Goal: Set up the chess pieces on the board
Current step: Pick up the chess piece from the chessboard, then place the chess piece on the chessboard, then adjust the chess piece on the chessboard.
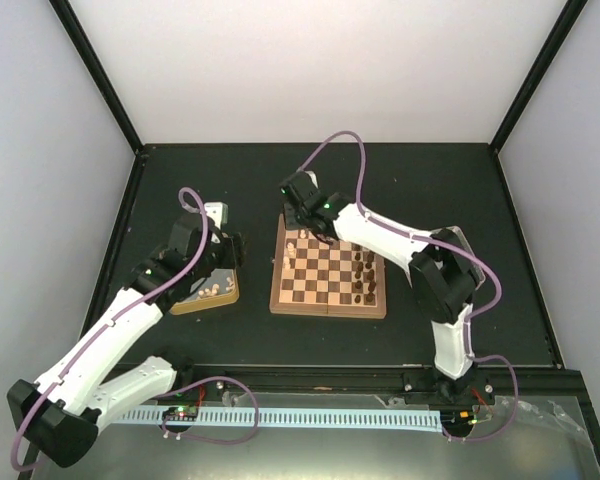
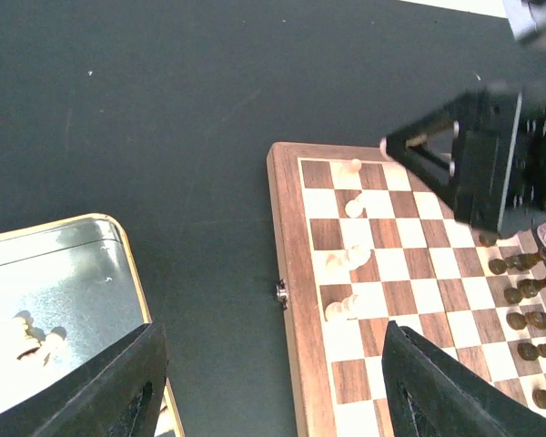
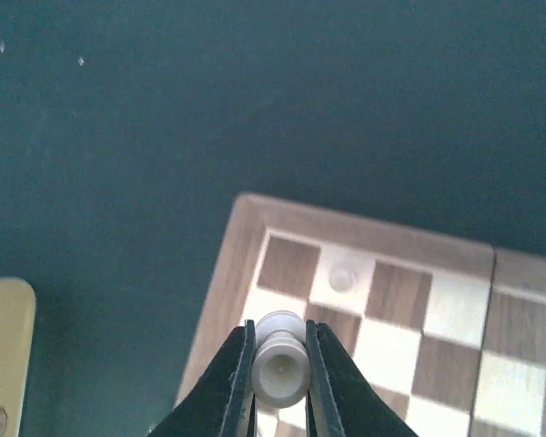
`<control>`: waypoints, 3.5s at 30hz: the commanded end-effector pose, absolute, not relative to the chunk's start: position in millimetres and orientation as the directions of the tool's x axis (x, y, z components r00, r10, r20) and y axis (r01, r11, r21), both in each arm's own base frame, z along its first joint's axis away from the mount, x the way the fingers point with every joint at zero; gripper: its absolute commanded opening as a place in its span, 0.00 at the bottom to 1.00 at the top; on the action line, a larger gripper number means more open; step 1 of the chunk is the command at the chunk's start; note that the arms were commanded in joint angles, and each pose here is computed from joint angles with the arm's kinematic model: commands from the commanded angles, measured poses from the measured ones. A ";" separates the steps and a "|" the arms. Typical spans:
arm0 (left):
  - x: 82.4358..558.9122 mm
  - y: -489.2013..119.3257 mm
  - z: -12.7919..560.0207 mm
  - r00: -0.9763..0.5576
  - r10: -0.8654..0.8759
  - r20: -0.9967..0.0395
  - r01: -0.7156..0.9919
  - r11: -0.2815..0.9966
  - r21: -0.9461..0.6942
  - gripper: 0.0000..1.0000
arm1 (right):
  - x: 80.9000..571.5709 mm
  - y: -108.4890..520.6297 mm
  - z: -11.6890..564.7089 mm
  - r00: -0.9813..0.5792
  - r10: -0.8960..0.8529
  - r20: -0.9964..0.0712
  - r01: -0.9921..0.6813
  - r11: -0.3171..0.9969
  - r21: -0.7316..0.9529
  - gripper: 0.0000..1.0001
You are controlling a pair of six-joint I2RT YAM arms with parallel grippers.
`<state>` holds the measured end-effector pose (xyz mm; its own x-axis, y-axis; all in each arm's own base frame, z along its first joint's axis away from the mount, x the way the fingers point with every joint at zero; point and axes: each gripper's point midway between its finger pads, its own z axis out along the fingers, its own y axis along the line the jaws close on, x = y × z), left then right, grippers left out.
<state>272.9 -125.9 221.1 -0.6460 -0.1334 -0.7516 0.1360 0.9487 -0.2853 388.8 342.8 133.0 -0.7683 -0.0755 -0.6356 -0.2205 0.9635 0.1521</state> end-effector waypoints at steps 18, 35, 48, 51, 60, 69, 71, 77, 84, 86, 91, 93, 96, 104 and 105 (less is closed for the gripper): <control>285.7 -97.4 219.9 -0.623 -0.158 -0.767 -0.005 0.980 -0.197 0.66 | 425.6 373.0 65.5 -0.834 -0.267 -0.483 -0.319 0.947 0.028 0.09; 282.9 -93.5 221.0 -0.607 -0.171 -0.776 -0.015 0.979 -0.204 0.67 | 433.0 363.8 45.4 -0.857 -0.242 -0.454 -0.268 0.963 -0.008 0.12; 283.8 -94.3 220.1 -0.609 -0.172 -0.775 -0.013 0.978 -0.207 0.67 | 435.4 367.0 70.9 -0.846 -0.216 -0.487 -0.259 0.966 0.021 0.31; 284.1 -94.3 220.1 -0.609 -0.176 -0.773 -0.011 0.977 -0.213 0.68 | 437.0 375.0 97.7 -0.828 -0.193 -0.527 -0.272 0.959 0.076 0.34; 282.2 -102.2 210.3 -0.645 -0.174 -0.744 0.026 0.968 -0.249 0.76 | 418.2 354.3 169.8 -0.784 -0.096 -0.613 -0.239 0.958 0.156 0.40; 257.5 -187.1 165.5 -0.812 -0.002 -0.584 0.345 0.805 -0.483 0.71 | 351.1 296.0 172.7 -0.794 0.016 -0.608 -0.179 0.949 0.259 0.41; 254.3 -204.8 158.9 -0.832 0.024 -0.554 0.379 0.754 -0.537 0.70 | 339.1 285.0 166.1 -0.797 0.036 -0.602 -0.165 0.947 0.276 0.41; 264.9 -234.2 135.6 -0.865 0.040 -0.500 0.365 0.734 -0.573 0.70 | 314.3 262.8 155.8 -0.797 0.060 -0.601 -0.154 0.942 0.299 0.41; 285.8 -241.9 85.6 -0.913 0.040 -0.407 0.270 0.806 -0.527 0.68 | 304.2 242.5 163.5 -0.761 0.062 -0.645 -0.161 0.946 0.281 0.41; 290.6 -244.7 80.9 -0.913 0.038 -0.407 0.266 0.810 -0.523 0.66 | 302.8 236.0 165.9 -0.751 0.063 -0.658 -0.157 0.950 0.270 0.41; 303.4 -246.7 69.8 -0.910 0.034 -0.413 0.256 0.831 -0.494 0.62 | 299.9 226.5 167.3 -0.741 0.073 -0.668 -0.150 0.951 0.270 0.41; 307.7 -247.3 66.6 -0.911 0.037 -0.411 0.253 0.838 -0.484 0.58 | 299.2 224.6 167.0 -0.740 0.073 -0.669 -0.149 0.952 0.268 0.41; 311.1 -246.8 63.8 -0.912 0.038 -0.408 0.245 0.848 -0.470 0.51 | 298.9 222.6 166.7 -0.738 0.074 -0.671 -0.145 0.953 0.265 0.41; 314.8 -244.8 62.5 -0.912 0.040 -0.408 0.239 0.861 -0.450 0.36 | 300.6 223.1 167.7 -0.737 0.076 -0.671 -0.145 0.953 0.267 0.41; 314.7 -245.3 61.8 -0.914 0.041 -0.405 0.238 0.861 -0.450 0.33 | 300.9 223.5 168.2 -0.736 0.075 -0.672 -0.147 0.953 0.267 0.41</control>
